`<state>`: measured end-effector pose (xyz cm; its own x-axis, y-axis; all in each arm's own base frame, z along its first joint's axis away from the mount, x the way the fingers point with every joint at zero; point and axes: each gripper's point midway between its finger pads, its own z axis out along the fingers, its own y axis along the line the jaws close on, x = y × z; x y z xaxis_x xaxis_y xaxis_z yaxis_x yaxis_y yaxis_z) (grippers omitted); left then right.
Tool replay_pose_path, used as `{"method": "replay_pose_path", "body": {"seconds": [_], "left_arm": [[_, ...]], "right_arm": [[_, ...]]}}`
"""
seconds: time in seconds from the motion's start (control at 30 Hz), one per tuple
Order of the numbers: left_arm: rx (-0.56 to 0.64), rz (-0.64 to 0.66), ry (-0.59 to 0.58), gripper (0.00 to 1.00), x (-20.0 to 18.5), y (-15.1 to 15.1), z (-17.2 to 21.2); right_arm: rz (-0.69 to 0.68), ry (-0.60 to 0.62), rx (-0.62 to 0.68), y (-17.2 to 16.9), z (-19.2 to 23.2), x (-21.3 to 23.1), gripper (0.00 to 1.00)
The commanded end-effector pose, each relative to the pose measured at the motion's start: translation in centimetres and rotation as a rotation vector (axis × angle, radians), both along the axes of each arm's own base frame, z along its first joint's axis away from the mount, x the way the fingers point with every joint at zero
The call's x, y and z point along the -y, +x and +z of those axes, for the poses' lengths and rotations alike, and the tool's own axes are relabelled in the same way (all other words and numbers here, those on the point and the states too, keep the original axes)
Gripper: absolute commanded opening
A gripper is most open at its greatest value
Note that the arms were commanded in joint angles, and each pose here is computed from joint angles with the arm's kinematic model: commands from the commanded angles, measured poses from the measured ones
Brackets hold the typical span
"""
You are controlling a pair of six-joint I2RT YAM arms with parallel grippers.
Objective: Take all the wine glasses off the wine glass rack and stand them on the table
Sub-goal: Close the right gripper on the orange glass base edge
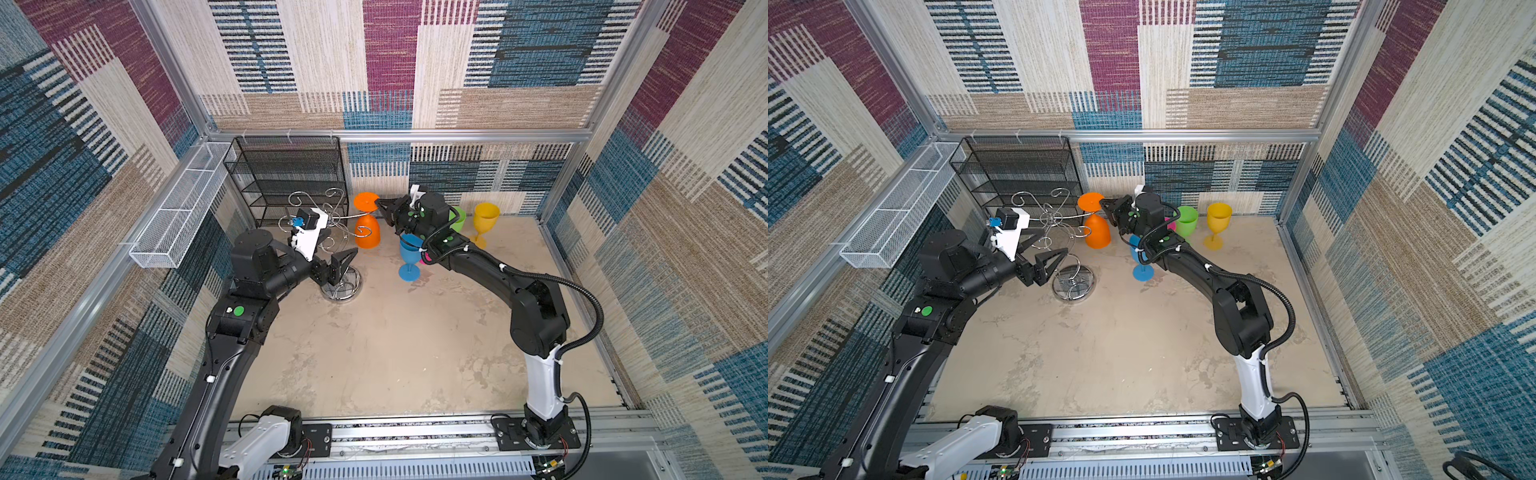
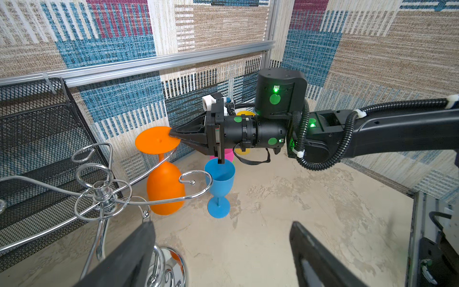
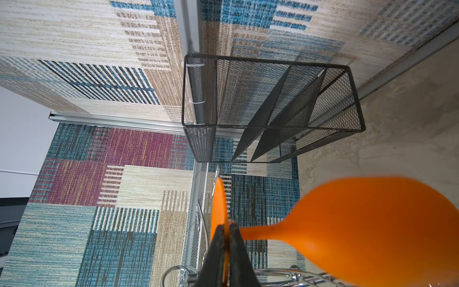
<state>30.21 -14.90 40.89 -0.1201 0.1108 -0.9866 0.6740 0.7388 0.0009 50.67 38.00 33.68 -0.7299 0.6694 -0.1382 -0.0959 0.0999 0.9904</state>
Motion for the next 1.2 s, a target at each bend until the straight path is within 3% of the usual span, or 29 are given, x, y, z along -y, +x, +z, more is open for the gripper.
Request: {"method": "replay_pose_path", "body": {"seconds": [0.0, 0.2, 1.17], "left_arm": [[0.021, -0.006, -0.027, 0.88, 0.1, 0.0, 0.8], [0.020, -0.005, -0.037, 0.88, 0.0, 0.1, 1.0], [0.018, 0.003, -0.056, 0.88, -0.2, 0.2, 1.1]], "right_arm": [[-0.014, 0.011, 0.031, -0.4, 1.3, 0.3, 0.05], [-0.031, 0.007, 0.043, -1.1, 2.0, 1.0, 0.00], [-0.063, -0.044, 0.083, -7.8, 3.7, 1.6, 0.00]]}}
